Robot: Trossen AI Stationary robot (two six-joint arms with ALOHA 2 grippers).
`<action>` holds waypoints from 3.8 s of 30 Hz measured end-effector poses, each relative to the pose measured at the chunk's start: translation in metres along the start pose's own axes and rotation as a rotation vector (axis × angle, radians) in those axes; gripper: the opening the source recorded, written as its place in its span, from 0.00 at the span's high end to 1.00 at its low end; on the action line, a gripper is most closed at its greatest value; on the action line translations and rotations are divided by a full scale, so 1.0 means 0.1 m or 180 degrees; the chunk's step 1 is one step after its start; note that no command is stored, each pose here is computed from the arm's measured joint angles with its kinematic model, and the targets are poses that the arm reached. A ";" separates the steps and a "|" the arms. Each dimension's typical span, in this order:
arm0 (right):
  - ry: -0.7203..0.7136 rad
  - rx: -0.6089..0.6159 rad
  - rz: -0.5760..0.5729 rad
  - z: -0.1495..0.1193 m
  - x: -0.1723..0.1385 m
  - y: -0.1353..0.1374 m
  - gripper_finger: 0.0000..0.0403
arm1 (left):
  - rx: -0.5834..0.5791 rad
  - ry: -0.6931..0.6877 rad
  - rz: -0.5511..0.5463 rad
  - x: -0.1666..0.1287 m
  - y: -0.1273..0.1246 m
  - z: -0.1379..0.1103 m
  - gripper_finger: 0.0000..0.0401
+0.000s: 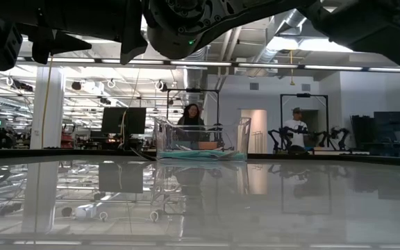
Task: Sort silverware by color (type)
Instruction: Put the right black spoon into the bottom left transparent bin, then put the black spoon into the bottom left transparent bin
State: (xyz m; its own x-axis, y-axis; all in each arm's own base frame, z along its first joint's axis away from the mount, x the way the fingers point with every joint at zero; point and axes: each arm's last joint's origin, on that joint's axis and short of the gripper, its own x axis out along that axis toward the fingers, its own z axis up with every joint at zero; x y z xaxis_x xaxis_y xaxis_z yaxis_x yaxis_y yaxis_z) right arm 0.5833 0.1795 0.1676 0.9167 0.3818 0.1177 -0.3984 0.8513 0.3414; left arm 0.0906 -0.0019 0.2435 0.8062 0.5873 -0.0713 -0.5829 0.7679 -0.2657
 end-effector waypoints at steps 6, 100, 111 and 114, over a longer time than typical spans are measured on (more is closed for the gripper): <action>-0.0006 -0.0142 -0.0026 0.03 -0.01 -0.05 0.81 | -0.0002 0.0012 -0.0033 0.00 0.00 0.00 0.53; 0.2220 -0.0848 -0.2022 1.05 -2.50 -1.29 0.46 | -0.0058 0.0314 -0.0212 0.00 0.00 -0.09 0.53; 0.2215 -0.0900 -0.1928 1.01 -2.42 -1.17 0.46 | -0.0101 0.0316 -0.0210 0.00 0.00 -0.09 0.53; 0.2215 -0.0901 -0.1926 1.01 -2.42 -1.17 0.46 | -0.0101 0.0309 -0.0202 0.00 0.00 -0.09 0.53</action>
State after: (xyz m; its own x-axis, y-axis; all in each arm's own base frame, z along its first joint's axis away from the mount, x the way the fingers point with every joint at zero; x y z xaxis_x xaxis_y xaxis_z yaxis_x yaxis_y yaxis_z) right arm 0.4110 -0.0488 0.1930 0.7824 -0.1000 -0.6147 0.0598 0.9945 -0.0856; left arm 0.0920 -0.0042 0.2351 0.8484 0.5090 -0.1456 -0.5280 0.7934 -0.3027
